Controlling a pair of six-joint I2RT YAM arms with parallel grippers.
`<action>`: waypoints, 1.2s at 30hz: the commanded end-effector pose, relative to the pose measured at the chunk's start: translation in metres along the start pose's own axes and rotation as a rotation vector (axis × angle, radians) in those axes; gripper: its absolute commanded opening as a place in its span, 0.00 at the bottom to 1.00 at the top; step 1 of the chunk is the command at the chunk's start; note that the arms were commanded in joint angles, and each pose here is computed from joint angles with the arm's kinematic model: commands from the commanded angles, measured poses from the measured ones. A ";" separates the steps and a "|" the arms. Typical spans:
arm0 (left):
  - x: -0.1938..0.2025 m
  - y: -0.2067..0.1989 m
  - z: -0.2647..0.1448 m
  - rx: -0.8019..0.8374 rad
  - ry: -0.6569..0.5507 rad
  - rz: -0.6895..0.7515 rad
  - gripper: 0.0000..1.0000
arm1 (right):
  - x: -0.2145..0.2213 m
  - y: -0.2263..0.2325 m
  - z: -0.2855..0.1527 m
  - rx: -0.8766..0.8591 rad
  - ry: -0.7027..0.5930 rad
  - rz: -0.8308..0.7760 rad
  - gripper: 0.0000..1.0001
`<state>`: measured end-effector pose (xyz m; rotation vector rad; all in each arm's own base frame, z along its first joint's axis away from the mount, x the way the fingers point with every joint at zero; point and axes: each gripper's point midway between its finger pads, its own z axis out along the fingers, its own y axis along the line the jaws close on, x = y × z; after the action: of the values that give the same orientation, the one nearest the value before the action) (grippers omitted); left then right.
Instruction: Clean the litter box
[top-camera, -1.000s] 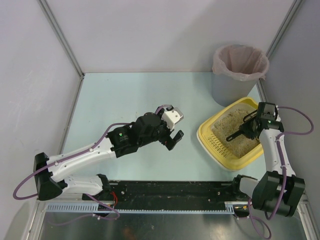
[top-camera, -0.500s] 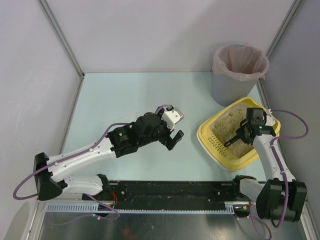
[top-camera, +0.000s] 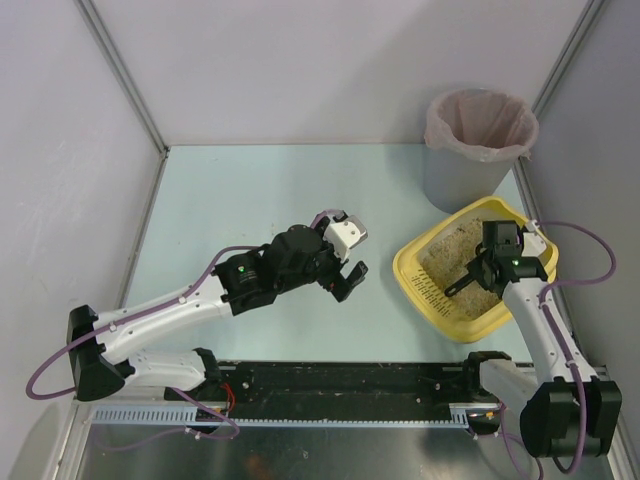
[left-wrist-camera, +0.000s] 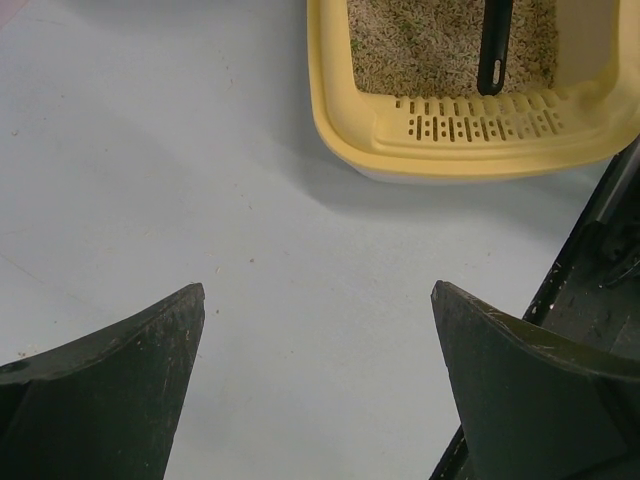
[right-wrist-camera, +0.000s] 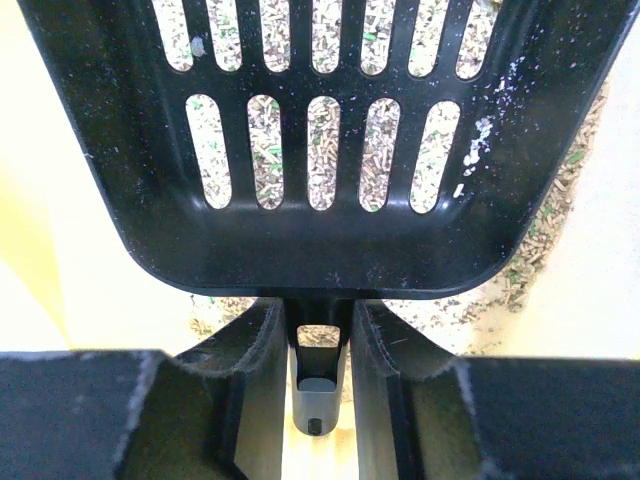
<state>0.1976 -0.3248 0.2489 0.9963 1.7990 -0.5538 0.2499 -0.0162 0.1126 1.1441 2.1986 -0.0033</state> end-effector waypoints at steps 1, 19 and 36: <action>-0.020 -0.005 -0.009 0.028 -0.067 -0.007 1.00 | 0.002 -0.012 -0.005 0.046 -0.026 0.011 0.00; -0.016 -0.006 -0.005 0.032 -0.054 -0.005 1.00 | 0.020 0.004 0.021 0.021 0.168 -0.062 0.00; -0.012 -0.010 0.000 0.048 -0.038 -0.003 1.00 | -0.016 0.022 0.062 0.047 0.233 -0.186 0.16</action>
<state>0.1939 -0.3274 0.2487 1.0099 1.7981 -0.5798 0.2918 -0.0293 0.0656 1.0846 2.5301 0.0000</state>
